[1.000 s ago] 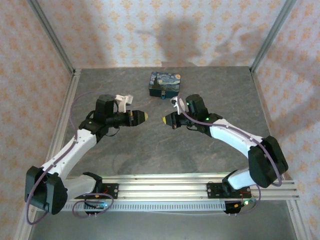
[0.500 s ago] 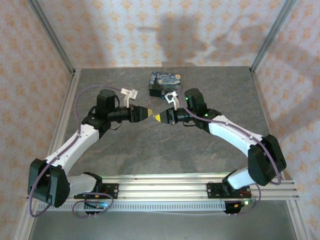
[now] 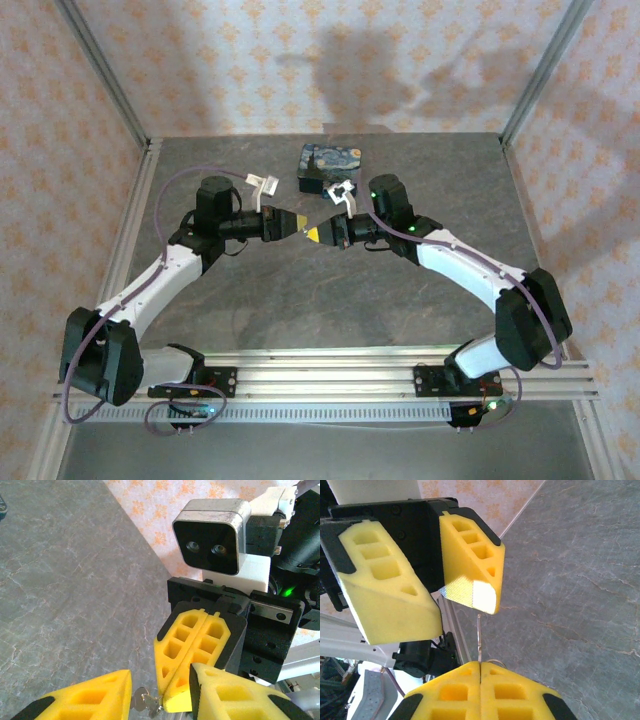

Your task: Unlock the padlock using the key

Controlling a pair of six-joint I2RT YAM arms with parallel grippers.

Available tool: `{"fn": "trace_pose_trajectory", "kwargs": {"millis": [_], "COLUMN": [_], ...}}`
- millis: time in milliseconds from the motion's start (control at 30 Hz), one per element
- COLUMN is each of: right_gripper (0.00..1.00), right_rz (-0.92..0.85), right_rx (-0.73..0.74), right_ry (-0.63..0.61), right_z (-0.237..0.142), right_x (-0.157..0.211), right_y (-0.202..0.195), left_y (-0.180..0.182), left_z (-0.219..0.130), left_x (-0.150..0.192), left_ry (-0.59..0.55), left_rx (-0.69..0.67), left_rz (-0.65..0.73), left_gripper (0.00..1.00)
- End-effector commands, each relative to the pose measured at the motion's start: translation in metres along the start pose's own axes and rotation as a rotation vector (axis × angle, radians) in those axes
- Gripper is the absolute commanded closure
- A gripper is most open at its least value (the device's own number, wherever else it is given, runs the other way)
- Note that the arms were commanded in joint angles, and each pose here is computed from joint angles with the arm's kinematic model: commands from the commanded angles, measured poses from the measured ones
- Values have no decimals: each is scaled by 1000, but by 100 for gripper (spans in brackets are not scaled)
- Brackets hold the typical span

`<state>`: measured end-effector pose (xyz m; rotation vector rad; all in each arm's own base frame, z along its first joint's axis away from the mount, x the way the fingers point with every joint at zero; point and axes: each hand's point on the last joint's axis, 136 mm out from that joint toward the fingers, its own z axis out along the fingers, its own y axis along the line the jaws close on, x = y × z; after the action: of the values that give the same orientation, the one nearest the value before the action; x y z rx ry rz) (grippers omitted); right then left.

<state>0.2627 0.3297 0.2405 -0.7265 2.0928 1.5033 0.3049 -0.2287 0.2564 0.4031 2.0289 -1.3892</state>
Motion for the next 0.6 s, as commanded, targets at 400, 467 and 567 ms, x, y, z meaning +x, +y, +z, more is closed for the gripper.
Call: {"fn": "trace_pose_trajectory", "kwargs": {"millis": [400, 467, 567], "right_gripper": [100, 100, 100], "right_rz": [-49, -45, -48], "right_rx": [-66, -62, -62], "right_ry": [-31, -34, -41], "right_z": [1, 1, 1], "right_x": [-16, -17, -19], "right_y": [19, 18, 19], "left_y": [-1, -1, -3], "left_z": [0, 0, -1], "left_x": [2, 4, 5], "left_ry": [12, 17, 23], "left_rx": [16, 20, 25], "left_rz": [15, 13, 9], "left_gripper": [65, 66, 71]}}
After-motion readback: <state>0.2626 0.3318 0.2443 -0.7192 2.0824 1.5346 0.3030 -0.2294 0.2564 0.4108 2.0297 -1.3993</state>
